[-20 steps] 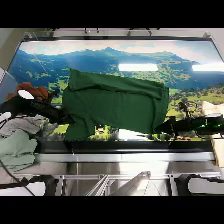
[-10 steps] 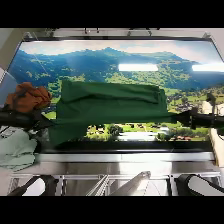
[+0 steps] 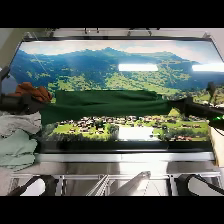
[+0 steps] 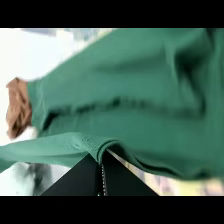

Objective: Fold the shirts.

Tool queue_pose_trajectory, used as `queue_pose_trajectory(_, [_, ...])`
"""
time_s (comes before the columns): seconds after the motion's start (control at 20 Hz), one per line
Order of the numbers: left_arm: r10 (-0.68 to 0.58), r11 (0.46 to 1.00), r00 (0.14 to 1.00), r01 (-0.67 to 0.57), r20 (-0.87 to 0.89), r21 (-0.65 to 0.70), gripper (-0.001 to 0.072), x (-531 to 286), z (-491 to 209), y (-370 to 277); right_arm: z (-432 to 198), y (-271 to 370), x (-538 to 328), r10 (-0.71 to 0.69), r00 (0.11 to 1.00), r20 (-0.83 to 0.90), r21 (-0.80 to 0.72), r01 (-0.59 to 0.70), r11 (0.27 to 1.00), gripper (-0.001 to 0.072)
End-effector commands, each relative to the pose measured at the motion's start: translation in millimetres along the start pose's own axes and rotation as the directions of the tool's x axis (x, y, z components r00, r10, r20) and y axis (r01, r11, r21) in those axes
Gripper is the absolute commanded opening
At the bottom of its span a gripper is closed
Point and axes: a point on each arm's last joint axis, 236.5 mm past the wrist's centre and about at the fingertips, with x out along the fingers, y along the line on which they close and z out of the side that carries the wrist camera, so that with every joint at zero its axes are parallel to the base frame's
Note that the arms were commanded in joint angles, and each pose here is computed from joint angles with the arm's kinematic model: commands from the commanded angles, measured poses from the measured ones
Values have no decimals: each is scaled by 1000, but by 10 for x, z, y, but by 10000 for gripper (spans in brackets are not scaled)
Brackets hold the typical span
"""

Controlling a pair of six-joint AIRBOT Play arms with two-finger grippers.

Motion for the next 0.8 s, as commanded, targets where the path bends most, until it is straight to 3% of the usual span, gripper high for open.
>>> queue_pose_trajectory(0.0, [-23,998,999,25,-44,59,20,336,512,32,195,-169,460,-60,998,30,-38,61,997,22])
queue_pose_trajectory(0.35, [-66,998,983,67,-169,0,12,1115,960,534,382,-715,1023,-143,989,-49,-36,141,989,22])
queue_pose_trajectory(0.4, [-80,997,977,78,-197,-17,62,1151,950,571,360,-770,994,-167,983,-71,-55,163,985,24])
queue_pose_trajectory(0.45, [-91,996,972,85,-217,-37,274,1156,958,598,332,-791,947,-184,978,-102,-84,176,981,175])
queue_pose_trajectory(0.5, [-108,993,968,94,-228,-71,390,1143,993,589,329,-778,883,-186,974,-131,-126,170,977,439])
queue_pose_trajectory(0.55, [-107,994,969,97,-222,-54,630,1114,1070,573,371,-744,794,-179,972,-153,-153,155,976,596])
queue_pose_trajectory(0.6, [-93,996,977,89,-191,-26,720,1061,1208,552,442,-710,706,-172,972,-161,-163,146,976,609])
queue_pose_trajectory(0.75, [-46,997,997,50,-61,62,718,766,1651,460,653,-915,433,-275,947,-164,-136,254,958,649])
